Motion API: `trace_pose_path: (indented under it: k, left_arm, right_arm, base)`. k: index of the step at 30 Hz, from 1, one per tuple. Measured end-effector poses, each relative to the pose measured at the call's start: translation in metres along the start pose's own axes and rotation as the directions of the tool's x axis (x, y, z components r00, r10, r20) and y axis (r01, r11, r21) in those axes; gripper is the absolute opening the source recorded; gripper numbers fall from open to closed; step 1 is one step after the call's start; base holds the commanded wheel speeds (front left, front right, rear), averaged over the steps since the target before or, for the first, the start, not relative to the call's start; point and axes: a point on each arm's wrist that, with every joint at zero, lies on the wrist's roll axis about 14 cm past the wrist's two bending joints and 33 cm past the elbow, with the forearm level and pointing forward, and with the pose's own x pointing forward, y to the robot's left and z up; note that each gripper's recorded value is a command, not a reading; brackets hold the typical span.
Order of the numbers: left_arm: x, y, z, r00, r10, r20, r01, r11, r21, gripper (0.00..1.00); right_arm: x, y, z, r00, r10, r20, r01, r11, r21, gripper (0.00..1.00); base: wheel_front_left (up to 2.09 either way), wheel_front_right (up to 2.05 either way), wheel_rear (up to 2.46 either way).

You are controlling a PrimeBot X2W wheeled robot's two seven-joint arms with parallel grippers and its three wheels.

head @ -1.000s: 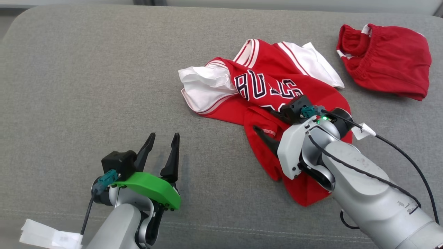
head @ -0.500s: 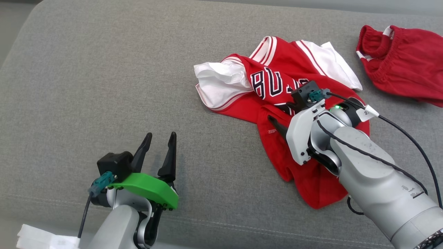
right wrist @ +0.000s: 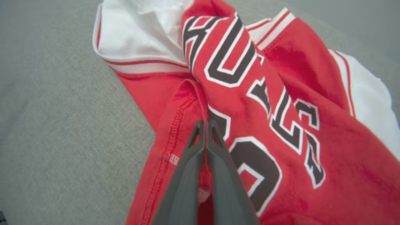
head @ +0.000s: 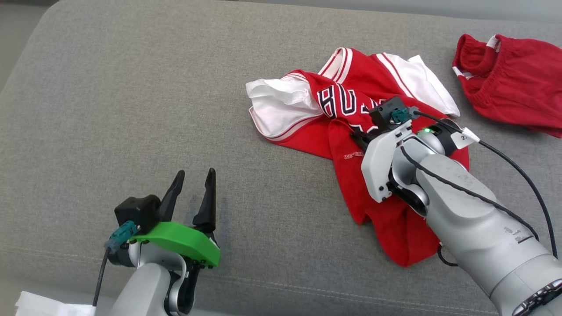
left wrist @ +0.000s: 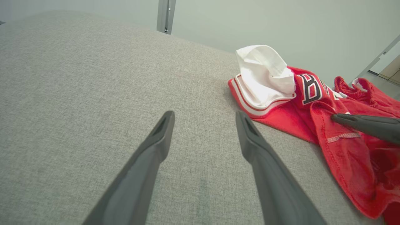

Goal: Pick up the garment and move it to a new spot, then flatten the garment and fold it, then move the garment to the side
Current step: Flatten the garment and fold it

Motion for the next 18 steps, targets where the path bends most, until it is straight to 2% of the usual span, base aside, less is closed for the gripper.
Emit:
trace_pose_path:
  k: [9,14,18]
  left_arm:
    - [-0.005,-0.002,-0.001,1.0,-0.002,0.003,0.002,1.0,-0.001,1.0]
    - [-0.004,-0.008,-0.001,1.0,-0.026,0.002,0.026,0.999,0.021,1.0]
    - [0.001,-0.017,-0.003,0.998,-0.063,-0.004,0.063,0.997,0.037,1.0]
  right_arm:
    - [-0.018,0.001,0.043,0.975,-0.017,0.221,0.012,1.0,0.026,0.0]
    - [-0.041,-0.008,0.046,0.939,-0.063,0.338,0.034,0.995,0.091,0.0]
    - [-0.063,-0.022,0.034,0.915,-0.127,0.383,0.071,0.985,0.158,0.0]
  base:
    - [0.0,0.0,0.0]
    - [0.0,0.0,0.0]
    - [0.0,0.0,0.0]
